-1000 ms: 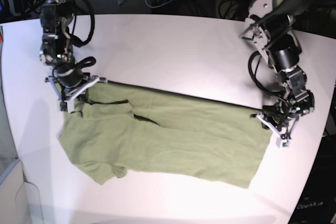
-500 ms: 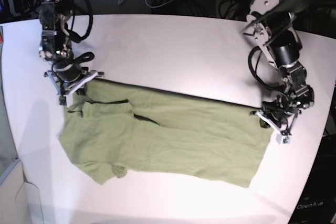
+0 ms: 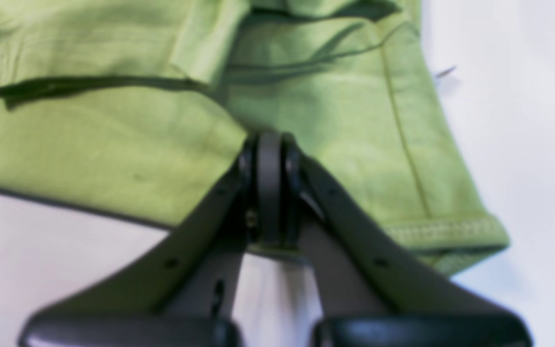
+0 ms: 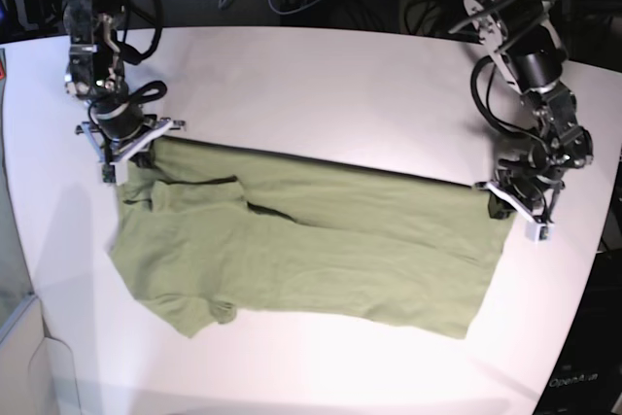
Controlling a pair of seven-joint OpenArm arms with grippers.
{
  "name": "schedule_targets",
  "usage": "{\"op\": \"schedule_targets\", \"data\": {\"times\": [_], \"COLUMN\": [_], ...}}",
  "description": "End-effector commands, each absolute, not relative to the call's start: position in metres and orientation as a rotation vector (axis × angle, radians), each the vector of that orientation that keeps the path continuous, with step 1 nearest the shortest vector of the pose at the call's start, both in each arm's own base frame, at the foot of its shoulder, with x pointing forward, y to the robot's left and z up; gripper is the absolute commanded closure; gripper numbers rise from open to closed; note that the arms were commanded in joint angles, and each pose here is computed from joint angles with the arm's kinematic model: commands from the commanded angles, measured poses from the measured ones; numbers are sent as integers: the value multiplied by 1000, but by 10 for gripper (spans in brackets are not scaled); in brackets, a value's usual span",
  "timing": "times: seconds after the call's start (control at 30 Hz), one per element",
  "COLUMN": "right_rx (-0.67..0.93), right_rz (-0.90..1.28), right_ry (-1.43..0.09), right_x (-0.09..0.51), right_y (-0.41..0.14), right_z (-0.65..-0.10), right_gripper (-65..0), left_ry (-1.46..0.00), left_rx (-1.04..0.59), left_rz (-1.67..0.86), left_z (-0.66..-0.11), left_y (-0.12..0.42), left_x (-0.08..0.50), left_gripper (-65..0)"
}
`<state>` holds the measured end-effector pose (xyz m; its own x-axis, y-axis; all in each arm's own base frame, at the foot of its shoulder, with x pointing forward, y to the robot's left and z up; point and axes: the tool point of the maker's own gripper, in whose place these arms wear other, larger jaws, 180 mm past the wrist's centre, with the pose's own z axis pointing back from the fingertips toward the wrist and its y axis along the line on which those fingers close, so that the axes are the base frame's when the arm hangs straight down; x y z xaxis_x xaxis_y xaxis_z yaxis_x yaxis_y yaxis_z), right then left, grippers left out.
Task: Fold the T-shirt properly
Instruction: 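Drag the folded edge back toward the arms with both grippers, then pull the shirt flat with both grippers and release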
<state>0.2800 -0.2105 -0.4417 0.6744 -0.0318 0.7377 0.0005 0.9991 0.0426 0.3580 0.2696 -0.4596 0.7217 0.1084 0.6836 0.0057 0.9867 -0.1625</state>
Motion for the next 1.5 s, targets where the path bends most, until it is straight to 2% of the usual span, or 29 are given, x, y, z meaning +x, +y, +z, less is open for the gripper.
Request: {"op": "schedule_targets", "data": {"times": [0.0,0.63,1.17,1.47], "right_rx": [11,-13,-30,-32], "right_rz": [-8,16,48,61], "right_ry": [-714,-587,-626,-655], "right_x": [257,193,124,103], "right_y": [-218,-230,-241,-243], "right_z": [-459,-486,-491,-487], "right_gripper": [-13,-13,-13,-13], "left_ry": [-367,-262,-179,-153], "left_rx": [-60,40,51,71], "left_rz": [-11,-87,-90,-100], "left_z": [-517,-527,-523,-519], "left_y": [277,263,243,249], "left_x": [279,163,75,55], "left_gripper": [-22,-22,-22,-22]}}
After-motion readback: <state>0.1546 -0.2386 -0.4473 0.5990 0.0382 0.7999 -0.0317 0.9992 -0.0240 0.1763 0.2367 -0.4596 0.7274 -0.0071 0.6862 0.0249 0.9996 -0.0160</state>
